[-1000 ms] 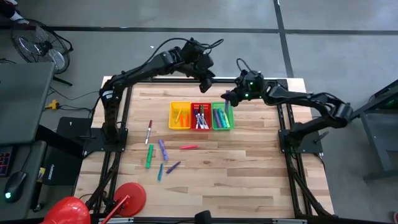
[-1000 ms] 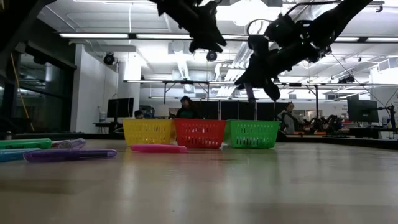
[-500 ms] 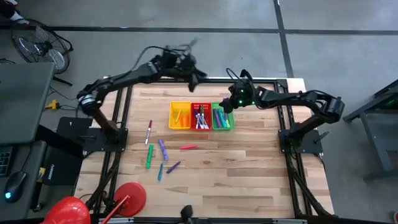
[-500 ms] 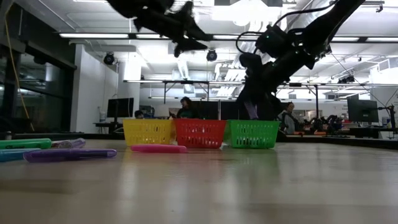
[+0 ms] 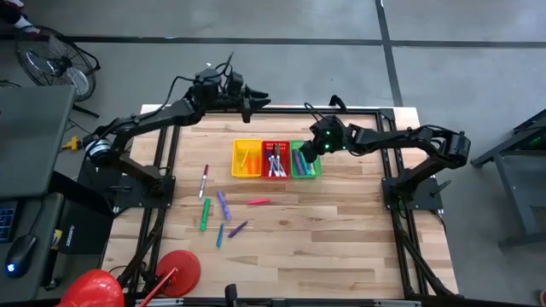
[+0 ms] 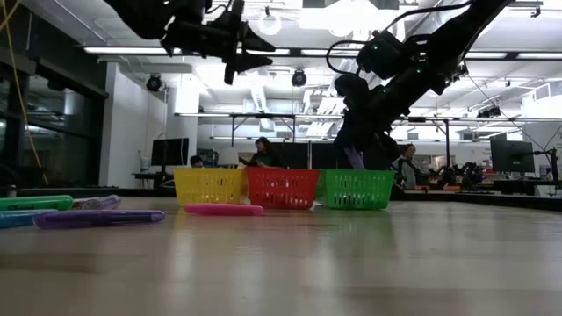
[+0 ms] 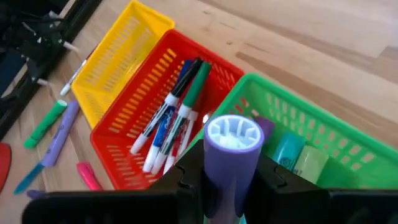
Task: Pick & Place Markers
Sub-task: Put the top purple highlighter into the green bin, then put the green highlighter into the green bin
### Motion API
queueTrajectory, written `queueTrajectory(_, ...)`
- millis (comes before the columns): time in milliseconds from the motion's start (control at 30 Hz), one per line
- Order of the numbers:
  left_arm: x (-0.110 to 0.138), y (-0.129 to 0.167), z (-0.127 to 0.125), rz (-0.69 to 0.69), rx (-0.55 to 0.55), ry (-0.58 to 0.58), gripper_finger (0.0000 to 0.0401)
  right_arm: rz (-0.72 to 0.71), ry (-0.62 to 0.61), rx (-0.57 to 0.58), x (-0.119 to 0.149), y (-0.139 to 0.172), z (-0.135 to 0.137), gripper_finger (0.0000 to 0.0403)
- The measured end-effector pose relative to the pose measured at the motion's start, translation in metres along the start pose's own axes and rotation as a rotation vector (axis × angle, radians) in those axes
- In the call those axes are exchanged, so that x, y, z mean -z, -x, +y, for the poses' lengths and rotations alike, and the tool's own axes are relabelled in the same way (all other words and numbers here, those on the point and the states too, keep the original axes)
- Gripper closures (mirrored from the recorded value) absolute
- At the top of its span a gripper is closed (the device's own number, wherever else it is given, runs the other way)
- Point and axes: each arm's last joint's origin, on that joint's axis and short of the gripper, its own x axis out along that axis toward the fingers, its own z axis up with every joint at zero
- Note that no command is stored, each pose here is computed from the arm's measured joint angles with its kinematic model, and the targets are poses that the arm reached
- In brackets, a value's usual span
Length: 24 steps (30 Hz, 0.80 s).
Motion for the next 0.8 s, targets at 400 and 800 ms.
queueTrajectory(400, -0.010, 0.013, 0.009, -0.068, 0.020, -0.017, 0.0245, 0.038, -0.007, 0.017, 0.007, -0.001, 0.003, 0.0329)
queueTrajectory(800, -0.010, 0.017, 0.012, -0.027, 0.089, -0.014, 0.0245, -0.011, -0.013, 0.007, 0.001, 0.006, 0.005, 0.0256)
